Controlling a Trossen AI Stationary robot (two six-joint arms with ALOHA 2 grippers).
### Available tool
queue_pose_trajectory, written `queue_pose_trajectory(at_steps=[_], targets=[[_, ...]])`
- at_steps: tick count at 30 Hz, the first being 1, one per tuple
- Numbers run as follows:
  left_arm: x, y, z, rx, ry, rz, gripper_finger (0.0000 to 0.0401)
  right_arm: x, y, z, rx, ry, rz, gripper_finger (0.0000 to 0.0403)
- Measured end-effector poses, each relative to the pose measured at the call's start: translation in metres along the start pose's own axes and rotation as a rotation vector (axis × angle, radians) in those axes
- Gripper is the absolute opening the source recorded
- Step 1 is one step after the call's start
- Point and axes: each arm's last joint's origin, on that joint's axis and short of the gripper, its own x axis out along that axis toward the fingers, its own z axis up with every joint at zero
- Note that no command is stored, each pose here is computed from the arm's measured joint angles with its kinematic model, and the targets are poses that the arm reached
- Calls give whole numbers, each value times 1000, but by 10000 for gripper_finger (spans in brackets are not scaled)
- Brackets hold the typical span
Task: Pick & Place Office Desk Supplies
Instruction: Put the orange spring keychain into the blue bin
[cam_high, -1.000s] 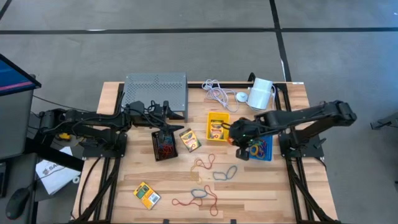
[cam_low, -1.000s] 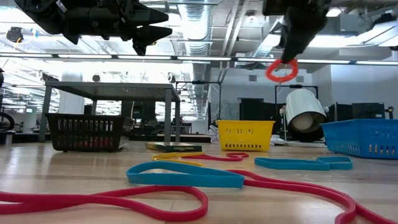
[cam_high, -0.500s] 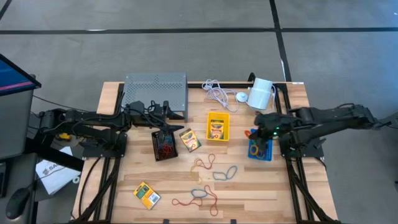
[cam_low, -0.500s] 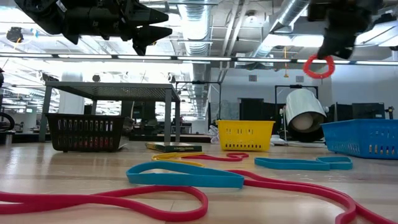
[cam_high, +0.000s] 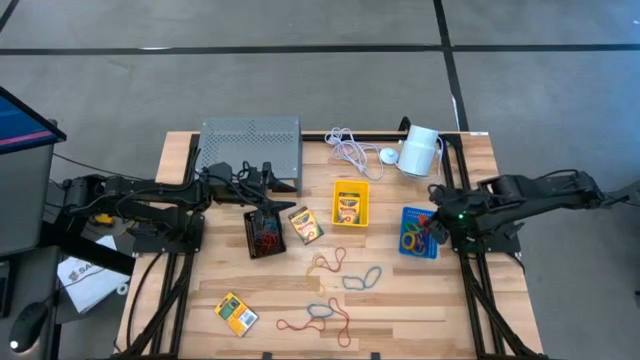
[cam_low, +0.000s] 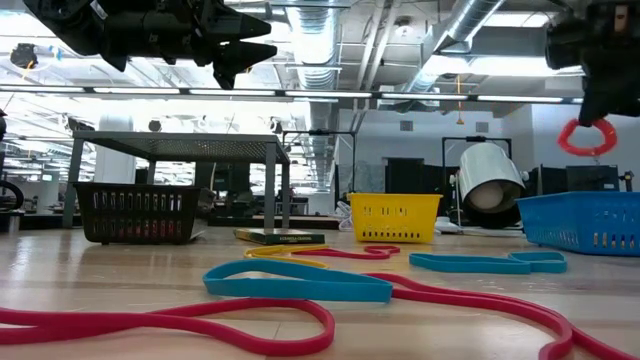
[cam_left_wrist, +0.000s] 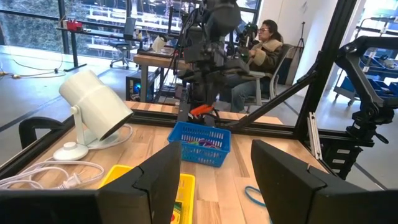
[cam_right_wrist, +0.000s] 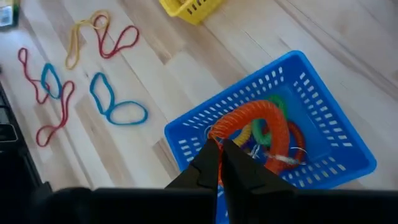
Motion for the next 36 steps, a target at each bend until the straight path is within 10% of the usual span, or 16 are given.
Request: queue_pose_trajectory(at_steps=[36], targets=[[0,0,-2,-6,21,2,190,51,19,-1,-114,306,-267,0]])
